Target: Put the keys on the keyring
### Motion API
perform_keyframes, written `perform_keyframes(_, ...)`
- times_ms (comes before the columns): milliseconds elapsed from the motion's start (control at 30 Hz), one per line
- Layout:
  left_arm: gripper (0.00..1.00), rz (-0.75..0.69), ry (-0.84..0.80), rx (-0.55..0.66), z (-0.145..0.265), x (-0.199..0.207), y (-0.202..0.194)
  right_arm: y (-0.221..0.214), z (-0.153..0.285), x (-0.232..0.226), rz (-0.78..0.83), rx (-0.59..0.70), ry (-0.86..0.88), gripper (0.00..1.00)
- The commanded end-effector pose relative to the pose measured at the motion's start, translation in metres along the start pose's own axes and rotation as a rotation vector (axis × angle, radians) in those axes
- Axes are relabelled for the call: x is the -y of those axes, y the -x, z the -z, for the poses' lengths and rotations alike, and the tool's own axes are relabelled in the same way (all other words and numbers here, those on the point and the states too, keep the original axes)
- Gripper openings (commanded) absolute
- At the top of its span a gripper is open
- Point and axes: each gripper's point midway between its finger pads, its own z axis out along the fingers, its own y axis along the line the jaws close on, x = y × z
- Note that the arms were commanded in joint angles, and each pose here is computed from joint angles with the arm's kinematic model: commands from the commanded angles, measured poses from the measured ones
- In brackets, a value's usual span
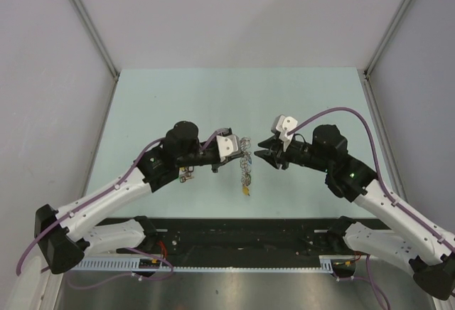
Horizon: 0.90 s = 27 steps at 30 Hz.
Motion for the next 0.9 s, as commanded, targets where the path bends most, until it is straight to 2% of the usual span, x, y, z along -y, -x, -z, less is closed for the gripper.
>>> perform_keyframes(0,0.0,-0.034,0.033,0.12,0.006,-0.006,0.031,0.019,-0.001,0.002,-0.065,0.092,0.012,0.36)
perform_keyframes(133,0.0,-0.038,0.023,0.141,0.005,-0.003,0.033,0.013,-0.001,-0.001,-0.119,0.087,0.097,0.37)
perform_keyframes(433,0.0,-0.041,0.008,0.158,0.004,0.0,0.033,0.006,-0.005,-0.015,-0.121,0.076,0.237,0.37)
perform_keyframes(867,0.0,-0.053,-0.022,0.169,0.004,0.005,0.035,-0.002,-0.01,-0.014,-0.126,0.058,0.265,0.34)
